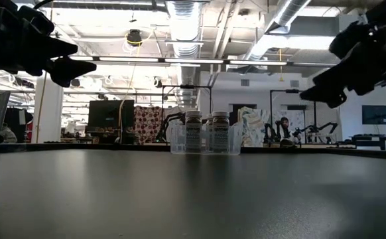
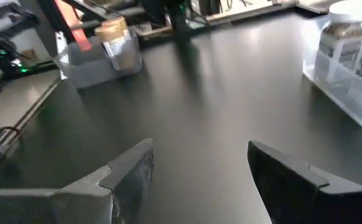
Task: Sort spices by type
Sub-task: Return to Home Position
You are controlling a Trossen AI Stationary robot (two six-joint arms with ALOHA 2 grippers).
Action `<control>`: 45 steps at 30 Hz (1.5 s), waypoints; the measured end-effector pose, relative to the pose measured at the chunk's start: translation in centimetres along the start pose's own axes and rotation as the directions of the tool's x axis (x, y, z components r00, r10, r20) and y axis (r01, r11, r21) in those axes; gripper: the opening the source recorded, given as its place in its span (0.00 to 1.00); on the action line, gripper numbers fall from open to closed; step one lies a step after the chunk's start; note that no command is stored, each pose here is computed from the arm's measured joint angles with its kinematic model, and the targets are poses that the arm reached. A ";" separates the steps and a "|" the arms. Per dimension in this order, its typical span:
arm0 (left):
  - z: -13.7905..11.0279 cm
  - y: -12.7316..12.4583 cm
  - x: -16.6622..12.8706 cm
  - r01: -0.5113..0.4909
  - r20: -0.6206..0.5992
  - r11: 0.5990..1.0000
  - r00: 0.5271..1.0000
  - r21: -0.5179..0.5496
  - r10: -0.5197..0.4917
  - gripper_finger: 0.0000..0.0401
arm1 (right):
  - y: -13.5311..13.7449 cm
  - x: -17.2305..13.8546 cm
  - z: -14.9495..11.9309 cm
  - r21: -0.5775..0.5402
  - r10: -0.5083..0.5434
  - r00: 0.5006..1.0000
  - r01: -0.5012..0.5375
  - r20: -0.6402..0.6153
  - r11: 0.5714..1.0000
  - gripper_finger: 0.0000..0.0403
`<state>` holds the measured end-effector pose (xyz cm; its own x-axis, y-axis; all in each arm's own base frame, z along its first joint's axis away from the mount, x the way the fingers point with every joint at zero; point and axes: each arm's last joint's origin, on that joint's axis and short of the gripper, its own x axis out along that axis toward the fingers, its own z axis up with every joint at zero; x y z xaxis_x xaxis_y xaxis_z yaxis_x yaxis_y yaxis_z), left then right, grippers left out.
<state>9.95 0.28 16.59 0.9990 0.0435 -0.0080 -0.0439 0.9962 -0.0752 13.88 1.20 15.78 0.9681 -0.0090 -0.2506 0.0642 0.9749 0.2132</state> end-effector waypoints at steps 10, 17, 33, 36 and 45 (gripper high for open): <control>0.0 0.0 0.0 0.000 -0.001 1.000 1.000 0.000 0.000 0.76 | 0.2 -2.1 -0.8 -0.044 0.087 0.991 -0.083 0.102 0.996 0.71; 0.0 0.0 0.0 0.000 -0.001 1.000 1.000 0.000 0.000 0.76 | -0.1 -2.8 -0.1 -0.088 0.080 0.979 -0.065 0.187 0.994 0.71; 0.0 0.0 0.0 0.000 0.000 1.000 1.000 0.000 0.000 0.76 | -0.8 -4.3 0.3 -0.085 0.038 0.953 -0.013 0.300 0.996 0.71; 0.0 0.0 0.0 -0.001 -0.001 1.000 1.000 0.000 0.001 0.76 | -0.8 -4.3 0.3 -0.087 0.037 0.955 -0.012 0.294 0.996 0.71; 0.0 0.0 0.0 0.000 0.000 1.000 1.000 0.000 0.000 0.76 | -0.8 -4.1 0.1 -0.121 0.034 0.963 -0.002 0.268 0.993 0.71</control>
<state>9.94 0.28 16.59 0.9990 0.0435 -0.0082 -0.0440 0.9962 -0.0752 9.87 0.39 16.73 0.9992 -0.0347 0.0192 0.0327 0.9946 0.0982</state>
